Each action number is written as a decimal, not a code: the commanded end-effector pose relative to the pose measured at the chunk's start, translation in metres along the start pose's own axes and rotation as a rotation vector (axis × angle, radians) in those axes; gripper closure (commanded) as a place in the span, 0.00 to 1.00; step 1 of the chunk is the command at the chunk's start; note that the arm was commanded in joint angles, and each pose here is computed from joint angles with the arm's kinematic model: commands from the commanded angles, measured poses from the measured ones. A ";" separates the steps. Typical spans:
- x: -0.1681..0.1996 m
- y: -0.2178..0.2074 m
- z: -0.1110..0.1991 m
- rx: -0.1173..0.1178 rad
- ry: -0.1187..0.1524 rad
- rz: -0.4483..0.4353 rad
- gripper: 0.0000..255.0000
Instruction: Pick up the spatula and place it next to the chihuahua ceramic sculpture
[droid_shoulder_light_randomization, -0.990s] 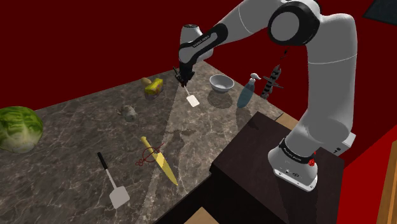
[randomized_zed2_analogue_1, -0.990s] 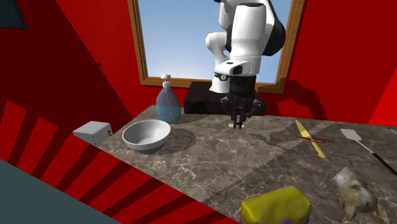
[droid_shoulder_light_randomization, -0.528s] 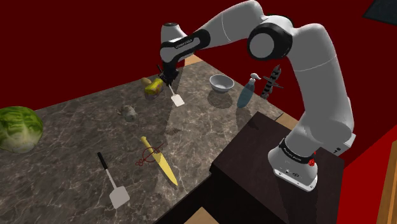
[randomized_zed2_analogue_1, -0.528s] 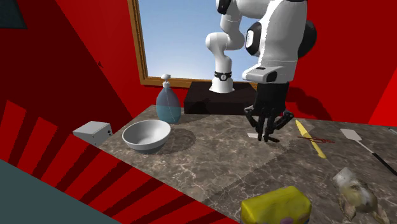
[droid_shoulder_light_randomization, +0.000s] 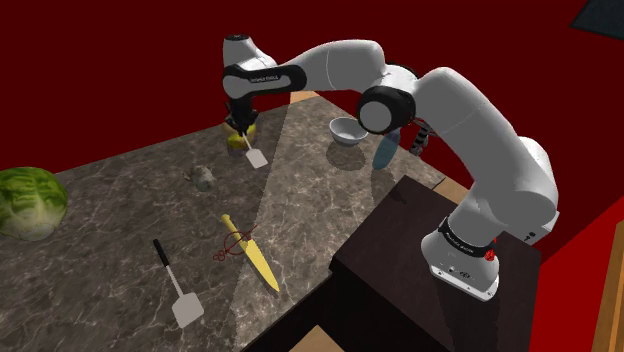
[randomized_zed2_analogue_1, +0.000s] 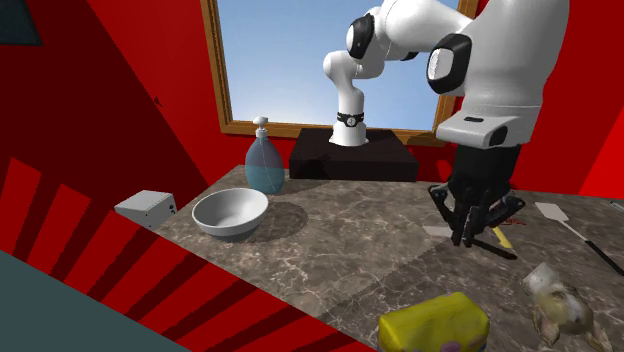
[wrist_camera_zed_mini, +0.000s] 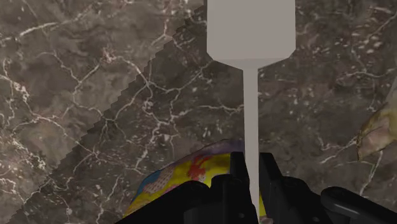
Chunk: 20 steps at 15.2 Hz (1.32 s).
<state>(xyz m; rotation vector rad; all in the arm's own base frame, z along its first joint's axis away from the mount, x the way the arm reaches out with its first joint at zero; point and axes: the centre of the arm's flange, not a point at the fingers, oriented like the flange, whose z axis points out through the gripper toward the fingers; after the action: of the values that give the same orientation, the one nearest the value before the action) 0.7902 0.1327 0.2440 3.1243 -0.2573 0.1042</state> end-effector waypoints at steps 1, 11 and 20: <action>0.001 -0.002 0.009 0.000 0.000 0.001 1.00; -0.003 -0.002 0.062 0.000 0.000 0.001 1.00; -0.006 -0.002 0.109 0.000 0.000 0.001 1.00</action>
<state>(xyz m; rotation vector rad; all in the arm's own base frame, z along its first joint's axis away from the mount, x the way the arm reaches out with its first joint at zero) 0.7938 0.1350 0.1478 3.1257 -0.2587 0.1201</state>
